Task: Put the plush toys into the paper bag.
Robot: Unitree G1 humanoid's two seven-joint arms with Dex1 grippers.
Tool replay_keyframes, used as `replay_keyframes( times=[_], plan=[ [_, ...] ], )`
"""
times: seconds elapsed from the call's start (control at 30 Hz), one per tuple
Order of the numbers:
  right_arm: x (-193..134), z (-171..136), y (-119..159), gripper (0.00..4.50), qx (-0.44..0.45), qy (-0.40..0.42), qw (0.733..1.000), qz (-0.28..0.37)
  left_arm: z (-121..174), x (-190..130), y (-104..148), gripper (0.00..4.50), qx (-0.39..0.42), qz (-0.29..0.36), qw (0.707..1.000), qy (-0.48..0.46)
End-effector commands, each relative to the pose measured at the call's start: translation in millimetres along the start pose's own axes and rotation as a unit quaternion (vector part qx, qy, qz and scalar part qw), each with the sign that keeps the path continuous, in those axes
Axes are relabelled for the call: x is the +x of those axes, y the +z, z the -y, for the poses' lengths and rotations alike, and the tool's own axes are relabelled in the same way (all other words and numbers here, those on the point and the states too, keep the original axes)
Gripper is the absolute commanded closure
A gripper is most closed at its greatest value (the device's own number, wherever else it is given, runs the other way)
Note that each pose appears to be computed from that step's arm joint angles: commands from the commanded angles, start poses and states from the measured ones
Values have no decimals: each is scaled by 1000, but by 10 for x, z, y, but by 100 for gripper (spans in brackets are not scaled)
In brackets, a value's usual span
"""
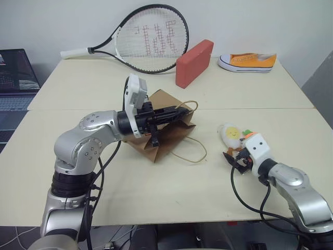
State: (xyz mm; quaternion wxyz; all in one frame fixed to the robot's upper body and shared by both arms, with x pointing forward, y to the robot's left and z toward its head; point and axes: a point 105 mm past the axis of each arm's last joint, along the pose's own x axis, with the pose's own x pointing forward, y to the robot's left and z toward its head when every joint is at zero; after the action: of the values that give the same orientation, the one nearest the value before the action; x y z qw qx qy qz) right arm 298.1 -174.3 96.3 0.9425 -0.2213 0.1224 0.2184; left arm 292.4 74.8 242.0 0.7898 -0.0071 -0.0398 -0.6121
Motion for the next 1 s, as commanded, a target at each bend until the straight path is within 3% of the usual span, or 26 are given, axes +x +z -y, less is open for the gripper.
replay_keyframes(
  times=[0.03, 0.07, 0.17, 0.5, 0.7, 0.9, 1.0],
  plan=[
    [95, 91, 41, 27, -29, -39, 999, 10, 40, -8, 75, 450, 25, 3, 1000, -5],
    [111, 107, 33, 27, -32, -45, 998, 10, 39, -12, 74, 450, 25, 3, 1000, -4],
    [146, 149, 37, 87, -44, -59, 997, 12, 45, -31, 75, 450, 26, 2, 1000, -1],
    [168, 283, 132, 448, -54, -73, 995, 39, 31, -102, 81, 450, 26, -1, 1000, 6],
    [-66, 127, 629, 448, -17, 55, 992, 114, 20, -130, 84, 450, 25, -1, 1000, 5],
    [-235, -183, 889, 448, 35, 192, 974, 114, 18, -117, 89, 450, 25, -3, 1000, -2],
    [-184, -345, 919, 448, 59, 221, 968, 106, 21, -95, 100, 450, 26, -2, 1000, -5]
  ],
)
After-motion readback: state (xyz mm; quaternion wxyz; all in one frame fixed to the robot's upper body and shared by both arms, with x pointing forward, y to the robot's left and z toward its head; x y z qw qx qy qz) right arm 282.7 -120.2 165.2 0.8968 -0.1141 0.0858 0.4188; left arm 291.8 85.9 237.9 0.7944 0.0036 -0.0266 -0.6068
